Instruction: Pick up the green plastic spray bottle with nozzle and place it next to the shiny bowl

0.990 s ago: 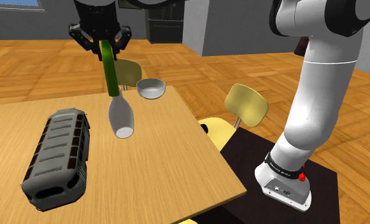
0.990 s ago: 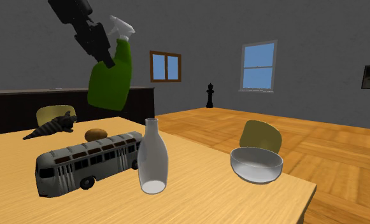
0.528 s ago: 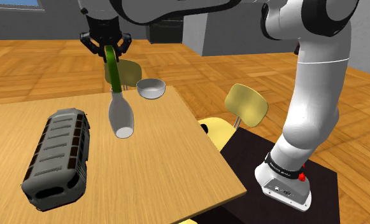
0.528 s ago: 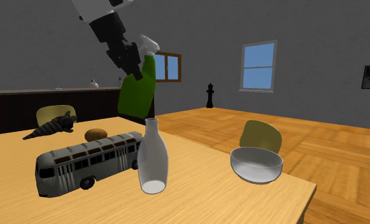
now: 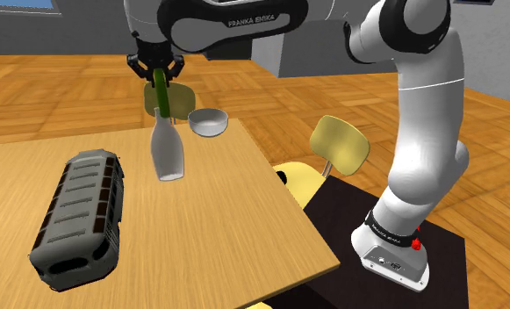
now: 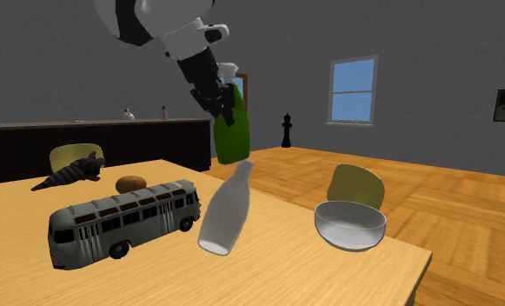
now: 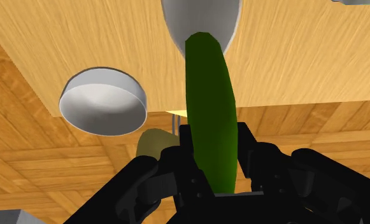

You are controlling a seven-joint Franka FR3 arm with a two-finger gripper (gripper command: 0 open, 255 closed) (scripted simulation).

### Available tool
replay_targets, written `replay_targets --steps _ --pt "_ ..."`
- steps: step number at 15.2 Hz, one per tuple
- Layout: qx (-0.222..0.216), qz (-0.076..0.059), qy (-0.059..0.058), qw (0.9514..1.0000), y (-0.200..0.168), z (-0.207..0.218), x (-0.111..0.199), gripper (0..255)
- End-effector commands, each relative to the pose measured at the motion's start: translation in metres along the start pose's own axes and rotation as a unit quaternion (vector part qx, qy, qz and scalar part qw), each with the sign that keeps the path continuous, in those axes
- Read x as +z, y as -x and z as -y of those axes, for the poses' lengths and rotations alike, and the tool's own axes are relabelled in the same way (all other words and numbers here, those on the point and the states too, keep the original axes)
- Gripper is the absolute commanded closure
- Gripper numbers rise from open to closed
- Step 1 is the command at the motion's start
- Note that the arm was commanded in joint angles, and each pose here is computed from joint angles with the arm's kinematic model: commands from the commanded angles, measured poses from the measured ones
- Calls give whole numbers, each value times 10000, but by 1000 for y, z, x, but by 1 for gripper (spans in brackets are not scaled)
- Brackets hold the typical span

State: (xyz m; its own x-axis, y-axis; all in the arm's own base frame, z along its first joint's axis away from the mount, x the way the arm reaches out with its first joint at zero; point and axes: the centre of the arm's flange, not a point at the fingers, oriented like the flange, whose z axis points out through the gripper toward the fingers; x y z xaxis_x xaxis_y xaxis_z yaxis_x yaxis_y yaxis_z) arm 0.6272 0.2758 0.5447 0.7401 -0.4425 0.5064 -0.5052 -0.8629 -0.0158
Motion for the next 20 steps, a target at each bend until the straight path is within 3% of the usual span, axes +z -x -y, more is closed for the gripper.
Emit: replay_targets --steps 1,14,20 --pt "-22 44 23 10000 -13 -1 22 255" --pt "-22 44 23 10000 -114 -20 160 255" --pt "-22 44 23 10000 -106 -21 189 255"
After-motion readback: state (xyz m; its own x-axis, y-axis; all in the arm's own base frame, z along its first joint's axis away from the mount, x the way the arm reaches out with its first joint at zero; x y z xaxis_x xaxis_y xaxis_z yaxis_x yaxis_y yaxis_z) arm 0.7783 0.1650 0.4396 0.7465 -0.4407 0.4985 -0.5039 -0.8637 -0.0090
